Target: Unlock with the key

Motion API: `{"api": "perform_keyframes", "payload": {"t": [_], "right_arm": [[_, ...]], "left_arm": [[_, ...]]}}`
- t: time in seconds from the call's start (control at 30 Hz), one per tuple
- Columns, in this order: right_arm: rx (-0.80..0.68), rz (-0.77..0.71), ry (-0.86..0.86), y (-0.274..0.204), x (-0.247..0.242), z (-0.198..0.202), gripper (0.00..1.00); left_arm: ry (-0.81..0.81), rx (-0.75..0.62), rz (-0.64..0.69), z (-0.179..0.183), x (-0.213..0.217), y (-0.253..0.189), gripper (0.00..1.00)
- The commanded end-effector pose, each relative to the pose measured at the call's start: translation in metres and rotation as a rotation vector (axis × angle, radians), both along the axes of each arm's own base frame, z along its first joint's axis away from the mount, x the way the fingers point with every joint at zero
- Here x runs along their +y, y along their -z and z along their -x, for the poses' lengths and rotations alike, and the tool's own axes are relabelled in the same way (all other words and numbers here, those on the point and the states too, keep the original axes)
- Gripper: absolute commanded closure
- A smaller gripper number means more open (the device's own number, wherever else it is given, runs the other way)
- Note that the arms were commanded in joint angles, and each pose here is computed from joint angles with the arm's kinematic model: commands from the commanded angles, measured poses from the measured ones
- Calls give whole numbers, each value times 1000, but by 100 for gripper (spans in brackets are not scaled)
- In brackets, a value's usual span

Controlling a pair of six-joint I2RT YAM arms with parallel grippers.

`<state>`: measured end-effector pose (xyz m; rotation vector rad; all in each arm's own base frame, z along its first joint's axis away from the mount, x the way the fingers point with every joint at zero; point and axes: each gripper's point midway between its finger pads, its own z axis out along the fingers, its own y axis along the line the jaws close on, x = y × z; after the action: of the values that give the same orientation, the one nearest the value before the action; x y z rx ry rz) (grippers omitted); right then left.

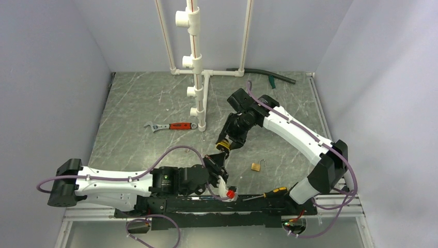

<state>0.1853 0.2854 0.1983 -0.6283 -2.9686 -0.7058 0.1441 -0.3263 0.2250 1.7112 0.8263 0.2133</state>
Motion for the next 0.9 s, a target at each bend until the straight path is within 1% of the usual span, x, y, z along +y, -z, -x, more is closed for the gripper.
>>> {"api": "perform_keyframes", "payload": {"t": [0.0,0.07,0.23,0.37,0.5,0.6,0.77,0.87], "right_arm": [[56,-187,-60,-46,24,21,100],[59,-202,-62,-49,27,20,100],[53,-227,-72,-62,24,15,100],[44,-240,-65,-67,17,12,100],[54,-278,-84,-69,20,17,100],[43,-286,-91,-76,19,18,100],[-18,-265,-71,-90,12,14,100],[-55,-242,-76,-90,8,13,100]], "left_arm": [[-28,-1,8,-3,-4,7,100],[-33,0,18,-2,-7,5,100],[-70,-67,-4,-7,0,5,100],[-51,-36,34,-2,8,-7,100],[-36,-39,63,0,15,-14,100],[-39,-40,58,0,17,-9,100],[-31,-30,33,5,20,5,100],[-20,-69,-1,10,20,15,100]]}}
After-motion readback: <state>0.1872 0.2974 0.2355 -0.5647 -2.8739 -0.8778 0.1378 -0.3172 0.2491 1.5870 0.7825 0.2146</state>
